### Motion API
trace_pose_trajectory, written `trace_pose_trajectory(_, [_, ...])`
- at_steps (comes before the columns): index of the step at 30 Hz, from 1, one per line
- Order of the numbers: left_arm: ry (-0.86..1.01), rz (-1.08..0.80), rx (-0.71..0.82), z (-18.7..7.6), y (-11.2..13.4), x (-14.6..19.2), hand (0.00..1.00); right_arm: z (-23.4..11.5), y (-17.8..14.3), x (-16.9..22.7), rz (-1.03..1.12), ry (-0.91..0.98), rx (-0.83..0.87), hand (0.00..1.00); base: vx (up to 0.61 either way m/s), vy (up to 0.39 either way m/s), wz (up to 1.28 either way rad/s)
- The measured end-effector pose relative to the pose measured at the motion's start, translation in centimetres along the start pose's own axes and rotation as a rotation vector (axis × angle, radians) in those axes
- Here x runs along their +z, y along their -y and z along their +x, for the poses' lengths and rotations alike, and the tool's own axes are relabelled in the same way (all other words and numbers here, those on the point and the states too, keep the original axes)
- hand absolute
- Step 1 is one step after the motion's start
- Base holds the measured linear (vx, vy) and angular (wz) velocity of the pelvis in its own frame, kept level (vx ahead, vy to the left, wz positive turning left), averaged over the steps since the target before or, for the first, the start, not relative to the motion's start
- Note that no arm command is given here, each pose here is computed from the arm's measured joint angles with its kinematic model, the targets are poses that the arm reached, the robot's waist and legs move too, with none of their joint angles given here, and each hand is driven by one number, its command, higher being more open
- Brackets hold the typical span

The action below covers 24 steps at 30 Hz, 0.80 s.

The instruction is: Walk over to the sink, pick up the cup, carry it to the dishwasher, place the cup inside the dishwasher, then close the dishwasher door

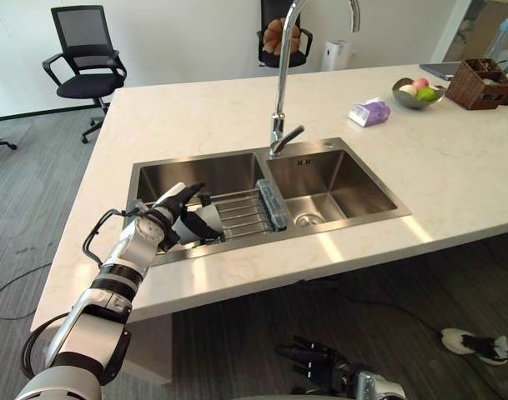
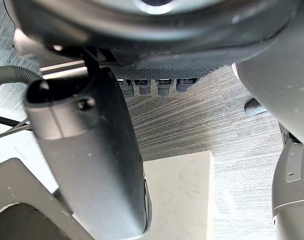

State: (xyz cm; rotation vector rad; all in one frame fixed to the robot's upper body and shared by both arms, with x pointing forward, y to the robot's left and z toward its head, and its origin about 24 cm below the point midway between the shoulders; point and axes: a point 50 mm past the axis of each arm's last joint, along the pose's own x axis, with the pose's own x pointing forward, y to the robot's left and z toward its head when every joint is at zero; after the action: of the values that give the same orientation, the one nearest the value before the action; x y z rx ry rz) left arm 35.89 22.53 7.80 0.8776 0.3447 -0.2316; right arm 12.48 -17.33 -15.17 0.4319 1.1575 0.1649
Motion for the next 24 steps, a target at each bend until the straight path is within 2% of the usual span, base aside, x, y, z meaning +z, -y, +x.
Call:
trace_pose_trajectory(14, [-0.063, 0.086, -0.011, 0.3, -1.0, -0.4, 1.0, -0.2, 0.1, 0.4, -0.006, 0.025, 0.011, 1.0, -0.01, -0.007, -0.03])
trace_pose_trajectory(24, [-0.04, 0.063, -0.014, 0.1, -2.3, -0.4, 1.0, -0.7, 1.0, 0.5, 0.013, 0.04, -0.003, 1.0, -0.01, -0.007, 0.01])
